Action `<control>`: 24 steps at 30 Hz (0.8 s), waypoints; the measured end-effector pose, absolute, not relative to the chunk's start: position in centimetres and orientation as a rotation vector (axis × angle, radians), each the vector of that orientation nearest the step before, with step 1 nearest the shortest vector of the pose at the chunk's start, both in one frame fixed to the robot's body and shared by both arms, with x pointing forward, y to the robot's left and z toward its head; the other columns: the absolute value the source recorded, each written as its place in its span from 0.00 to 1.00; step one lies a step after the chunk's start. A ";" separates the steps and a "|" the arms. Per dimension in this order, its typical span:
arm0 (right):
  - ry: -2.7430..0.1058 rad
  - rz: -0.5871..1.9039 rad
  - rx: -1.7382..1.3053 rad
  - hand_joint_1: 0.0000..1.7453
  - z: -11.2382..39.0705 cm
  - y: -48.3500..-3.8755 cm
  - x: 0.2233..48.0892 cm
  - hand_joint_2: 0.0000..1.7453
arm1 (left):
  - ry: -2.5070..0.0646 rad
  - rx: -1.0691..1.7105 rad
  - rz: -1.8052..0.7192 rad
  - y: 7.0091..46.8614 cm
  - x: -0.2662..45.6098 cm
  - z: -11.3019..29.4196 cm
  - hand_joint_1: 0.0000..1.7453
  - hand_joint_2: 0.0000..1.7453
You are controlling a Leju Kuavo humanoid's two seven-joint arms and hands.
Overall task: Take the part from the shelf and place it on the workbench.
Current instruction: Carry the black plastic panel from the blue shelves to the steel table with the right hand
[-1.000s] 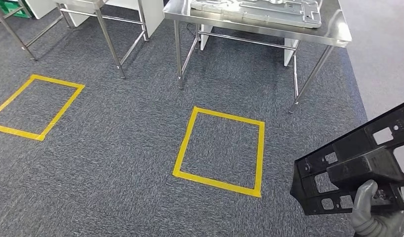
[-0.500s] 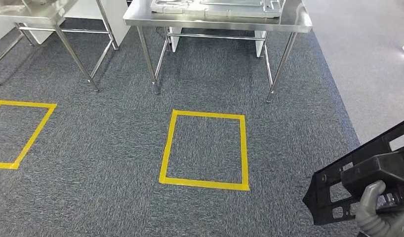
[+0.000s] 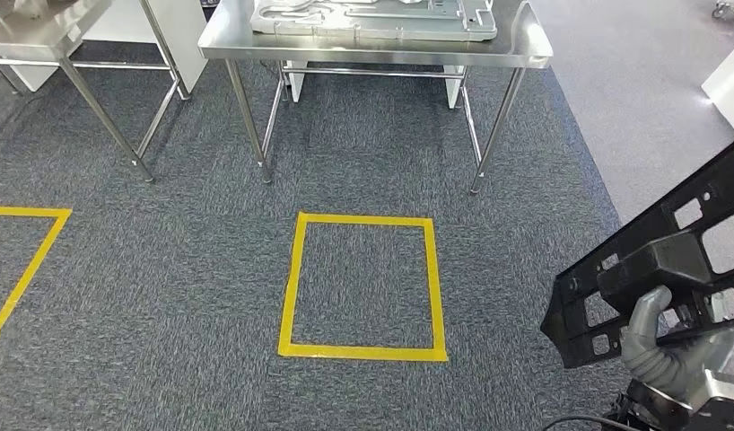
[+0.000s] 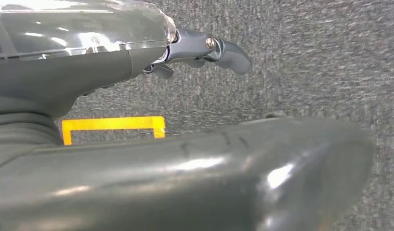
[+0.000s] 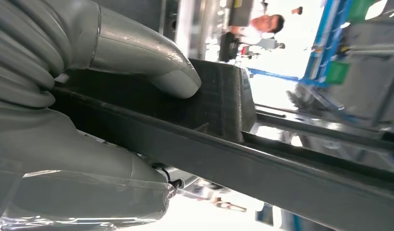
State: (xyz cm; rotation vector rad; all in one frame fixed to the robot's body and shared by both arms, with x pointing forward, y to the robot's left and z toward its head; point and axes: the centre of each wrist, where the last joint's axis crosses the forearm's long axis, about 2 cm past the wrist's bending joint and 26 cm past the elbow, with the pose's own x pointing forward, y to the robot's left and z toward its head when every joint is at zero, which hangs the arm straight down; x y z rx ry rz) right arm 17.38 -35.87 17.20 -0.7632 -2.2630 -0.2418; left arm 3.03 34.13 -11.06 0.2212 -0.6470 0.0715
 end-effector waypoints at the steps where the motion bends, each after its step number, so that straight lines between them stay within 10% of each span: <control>1: -2.269 -0.237 -0.761 1.00 17.3 -35.9 17.8 1.00 | -0.647 0.222 0.075 34.1 3.0 -11.1 0.00 0.00; 24: -2.263 -0.190 -0.741 1.00 17.6 -36.1 20.4 1.00 | -0.615 0.217 0.093 33.8 2.1 -11.2 0.00 0.00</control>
